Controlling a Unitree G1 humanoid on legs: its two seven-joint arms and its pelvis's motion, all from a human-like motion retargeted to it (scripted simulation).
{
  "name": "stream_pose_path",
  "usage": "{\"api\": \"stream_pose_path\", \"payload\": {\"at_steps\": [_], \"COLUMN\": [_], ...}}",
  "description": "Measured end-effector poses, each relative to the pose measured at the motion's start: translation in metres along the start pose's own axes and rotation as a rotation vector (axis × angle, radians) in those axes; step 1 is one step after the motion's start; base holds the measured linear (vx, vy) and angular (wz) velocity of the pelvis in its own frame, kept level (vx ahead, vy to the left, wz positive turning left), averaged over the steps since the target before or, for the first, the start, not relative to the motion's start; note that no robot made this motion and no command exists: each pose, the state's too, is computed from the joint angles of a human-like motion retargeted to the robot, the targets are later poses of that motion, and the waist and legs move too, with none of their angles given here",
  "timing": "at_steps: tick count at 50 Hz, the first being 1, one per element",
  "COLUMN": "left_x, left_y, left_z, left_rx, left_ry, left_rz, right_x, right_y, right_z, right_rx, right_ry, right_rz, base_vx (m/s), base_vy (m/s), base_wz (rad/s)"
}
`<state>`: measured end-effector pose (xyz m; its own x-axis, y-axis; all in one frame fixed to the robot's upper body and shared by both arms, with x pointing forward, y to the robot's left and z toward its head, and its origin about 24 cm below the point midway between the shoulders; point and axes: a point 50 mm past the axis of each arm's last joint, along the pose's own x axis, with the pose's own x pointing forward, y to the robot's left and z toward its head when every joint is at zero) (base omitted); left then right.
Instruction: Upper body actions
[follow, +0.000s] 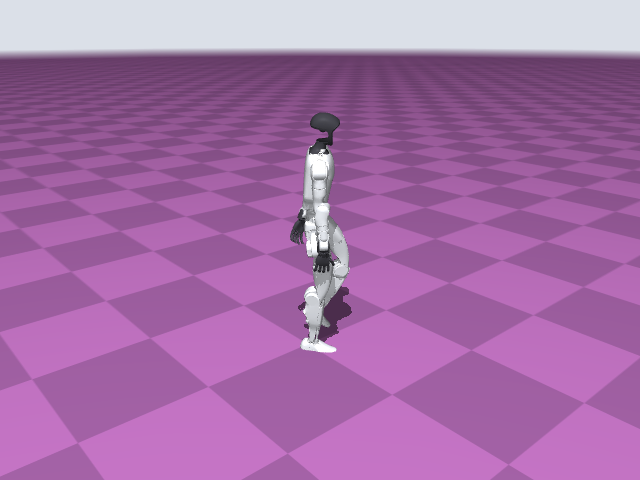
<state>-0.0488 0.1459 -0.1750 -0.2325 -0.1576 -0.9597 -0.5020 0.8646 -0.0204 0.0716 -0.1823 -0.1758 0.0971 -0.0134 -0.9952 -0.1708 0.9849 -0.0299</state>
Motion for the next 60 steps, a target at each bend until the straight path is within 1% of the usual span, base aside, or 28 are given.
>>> {"api": "stream_pose_path", "payload": {"at_steps": [6,10,13,16,19,22,28,32,34,38,40,44,50,55,60], "left_x": [0.001,-0.001,-0.001,-0.001,0.000,0.002,0.001,-0.001,-0.004,-0.015,-0.017,-0.012,-0.009,-0.009,-0.010], "left_y": [0.032,0.043,0.043,0.042,0.039,0.035,0.017,0.012,0.005,0.002,0.005,0.011,0.021,0.025,0.014], "left_z": [-0.054,-0.077,-0.087,-0.083,-0.069,-0.052,-0.001,0.018,0.032,0.070,0.075,0.060,0.039,0.030,0.039], "left_rx": [0.125,0.182,0.131,0.075,0.059,0.045,0.012,0.070,0.129,0.279,0.325,0.280,0.179,0.159,0.230], "left_ry": [0.189,0.273,0.294,0.276,0.219,0.132,-0.101,-0.162,-0.176,-0.284,-0.300,-0.244,-0.148,-0.100,-0.096], "left_rz": [0.042,0.056,0.064,0.068,0.069,0.072,0.071,0.098,0.068,0.093,0.127,0.121,0.099,0.107,0.127], "right_x": [-0.018,-0.043,-0.055,-0.058,-0.053,-0.039,-0.010,-0.001,0.000,0.000,0.000,0.000,-0.003,-0.004,-0.002], "right_y": [0.011,0.025,0.025,0.021,0.019,0.020,0.019,0.020,0.022,0.019,0.018,0.017,0.017,0.006,-0.004], "right_z": [0.109,0.169,0.192,0.198,0.190,0.163,0.082,0.023,0.007,0.003,0.001,0.012,0.041,0.034,0.006], "right_rx": [-0.069,-0.075,-0.120,-0.153,-0.164,-0.141,-0.034,-0.021,-0.027,0.036,0.050,0.004,-0.120,-0.175,-0.204], "right_ry": [-0.292,-0.495,-0.561,-0.578,-0.562,-0.490,-0.235,-0.032,0.023,-0.016,-0.013,-0.050,-0.180,-0.205,-0.152], "right_rz": [0.087,0.161,0.157,0.114,0.096,0.101,0.097,0.097,0.120,0.149,0.140,0.113,0.146,0.117,0.053], "base_vx": [0.01,0.00,0.00,0.02,0.02,0.09,0.03,0.08,-0.18,-0.19,0.01,-0.02,-0.05,0.00,-0.11], "base_vy": [-0.09,0.00,0.00,0.00,0.04,0.13,0.13,0.23,0.22,0.16,0.20,0.17,0.11,0.07,0.13], "base_wz": [-0.44,-0.20,0.00,0.33,0.67,0.74,0.45,0.34,0.67,-0.19,-0.14,-0.45,-0.17,-0.18,-0.07]}}
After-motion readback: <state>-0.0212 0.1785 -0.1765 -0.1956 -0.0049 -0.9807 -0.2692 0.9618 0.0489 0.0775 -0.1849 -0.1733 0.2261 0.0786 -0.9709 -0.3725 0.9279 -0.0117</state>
